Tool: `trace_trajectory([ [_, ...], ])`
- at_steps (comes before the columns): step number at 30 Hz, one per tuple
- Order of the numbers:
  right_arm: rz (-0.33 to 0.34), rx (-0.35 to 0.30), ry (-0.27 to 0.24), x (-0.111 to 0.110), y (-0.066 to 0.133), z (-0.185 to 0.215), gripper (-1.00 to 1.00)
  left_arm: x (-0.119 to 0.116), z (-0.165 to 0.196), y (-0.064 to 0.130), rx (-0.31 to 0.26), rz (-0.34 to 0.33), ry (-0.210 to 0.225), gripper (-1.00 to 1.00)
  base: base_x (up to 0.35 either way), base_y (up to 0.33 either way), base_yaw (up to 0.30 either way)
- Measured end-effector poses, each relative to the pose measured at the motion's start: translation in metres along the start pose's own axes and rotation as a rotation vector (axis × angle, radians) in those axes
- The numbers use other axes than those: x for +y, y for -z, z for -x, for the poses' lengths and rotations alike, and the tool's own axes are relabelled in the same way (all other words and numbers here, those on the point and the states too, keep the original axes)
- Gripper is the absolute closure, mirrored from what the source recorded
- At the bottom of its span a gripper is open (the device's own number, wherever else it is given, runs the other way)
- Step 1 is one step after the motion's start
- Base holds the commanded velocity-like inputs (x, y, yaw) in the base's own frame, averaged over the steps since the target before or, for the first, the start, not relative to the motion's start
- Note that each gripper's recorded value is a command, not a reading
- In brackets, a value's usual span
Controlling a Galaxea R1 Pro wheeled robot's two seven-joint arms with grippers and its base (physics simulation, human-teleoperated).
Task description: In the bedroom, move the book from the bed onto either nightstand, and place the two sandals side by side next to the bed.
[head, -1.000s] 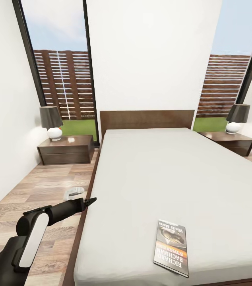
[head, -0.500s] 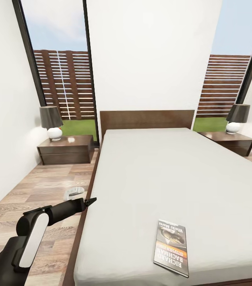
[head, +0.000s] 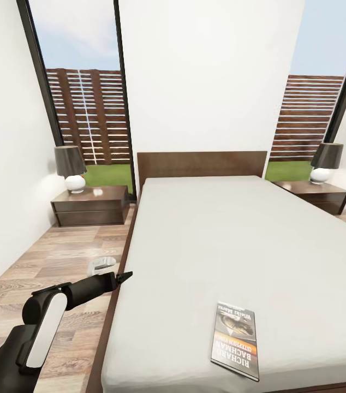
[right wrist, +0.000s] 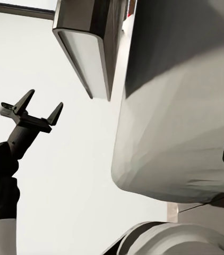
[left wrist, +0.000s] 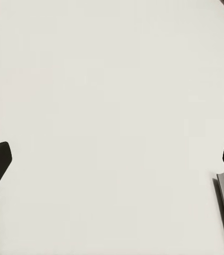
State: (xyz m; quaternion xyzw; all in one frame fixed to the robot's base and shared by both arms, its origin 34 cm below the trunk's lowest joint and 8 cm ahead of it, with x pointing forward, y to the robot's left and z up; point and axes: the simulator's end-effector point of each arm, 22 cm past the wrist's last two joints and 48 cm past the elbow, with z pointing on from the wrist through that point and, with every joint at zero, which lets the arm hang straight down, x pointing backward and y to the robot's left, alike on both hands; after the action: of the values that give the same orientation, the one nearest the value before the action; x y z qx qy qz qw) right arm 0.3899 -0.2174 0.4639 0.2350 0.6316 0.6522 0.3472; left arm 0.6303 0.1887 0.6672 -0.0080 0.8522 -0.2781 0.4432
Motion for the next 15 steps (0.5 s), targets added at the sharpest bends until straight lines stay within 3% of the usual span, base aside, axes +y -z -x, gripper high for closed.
trace_trajectory([
  [15, 0.001, -0.002, -0.003, -0.0002, -0.0007, -0.0013, -1.00, 0.0000, 0.0001, 0.0001, 0.000, 0.000, 0.000, -1.00, 0.000, 0.000, 0.000],
])
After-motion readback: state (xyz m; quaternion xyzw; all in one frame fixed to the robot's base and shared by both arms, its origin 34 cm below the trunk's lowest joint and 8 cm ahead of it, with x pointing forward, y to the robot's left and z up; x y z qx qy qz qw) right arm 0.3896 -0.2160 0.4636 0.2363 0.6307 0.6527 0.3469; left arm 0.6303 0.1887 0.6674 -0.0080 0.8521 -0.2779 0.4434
